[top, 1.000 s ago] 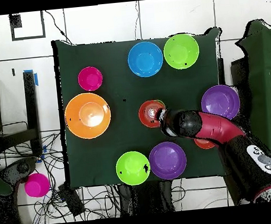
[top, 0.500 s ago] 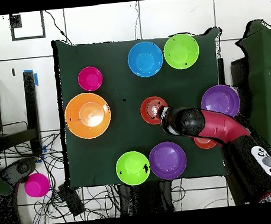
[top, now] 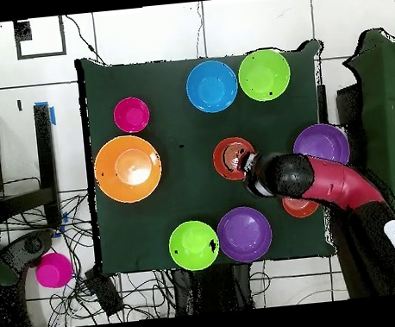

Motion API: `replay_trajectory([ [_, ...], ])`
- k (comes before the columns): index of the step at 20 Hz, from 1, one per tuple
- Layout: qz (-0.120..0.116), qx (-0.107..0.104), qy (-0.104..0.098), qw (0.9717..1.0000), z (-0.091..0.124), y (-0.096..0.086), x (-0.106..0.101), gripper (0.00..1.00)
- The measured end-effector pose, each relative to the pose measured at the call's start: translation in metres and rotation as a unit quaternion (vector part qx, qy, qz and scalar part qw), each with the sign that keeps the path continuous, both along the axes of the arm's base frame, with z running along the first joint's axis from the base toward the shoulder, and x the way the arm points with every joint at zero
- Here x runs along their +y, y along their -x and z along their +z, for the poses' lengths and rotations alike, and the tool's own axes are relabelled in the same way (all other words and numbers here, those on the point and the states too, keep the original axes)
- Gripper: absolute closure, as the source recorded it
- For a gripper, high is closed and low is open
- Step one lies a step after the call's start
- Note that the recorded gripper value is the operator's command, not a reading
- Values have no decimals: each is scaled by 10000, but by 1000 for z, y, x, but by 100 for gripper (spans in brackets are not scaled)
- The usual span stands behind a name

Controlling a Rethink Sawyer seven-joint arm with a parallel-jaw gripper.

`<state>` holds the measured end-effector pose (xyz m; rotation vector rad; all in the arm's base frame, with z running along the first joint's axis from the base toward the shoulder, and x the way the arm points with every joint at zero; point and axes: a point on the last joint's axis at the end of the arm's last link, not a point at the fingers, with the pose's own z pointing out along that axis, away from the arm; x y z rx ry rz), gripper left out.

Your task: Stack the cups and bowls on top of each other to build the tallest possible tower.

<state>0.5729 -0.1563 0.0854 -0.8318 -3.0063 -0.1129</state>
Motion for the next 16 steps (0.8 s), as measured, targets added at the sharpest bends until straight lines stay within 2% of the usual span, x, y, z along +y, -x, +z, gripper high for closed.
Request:
replay_trajectory([
  [5, -8, -77, 47, 10000, 5, -7, -4, 100],
  [16, 74, -137, -22, 9999, 7, -14, 5, 100],
])
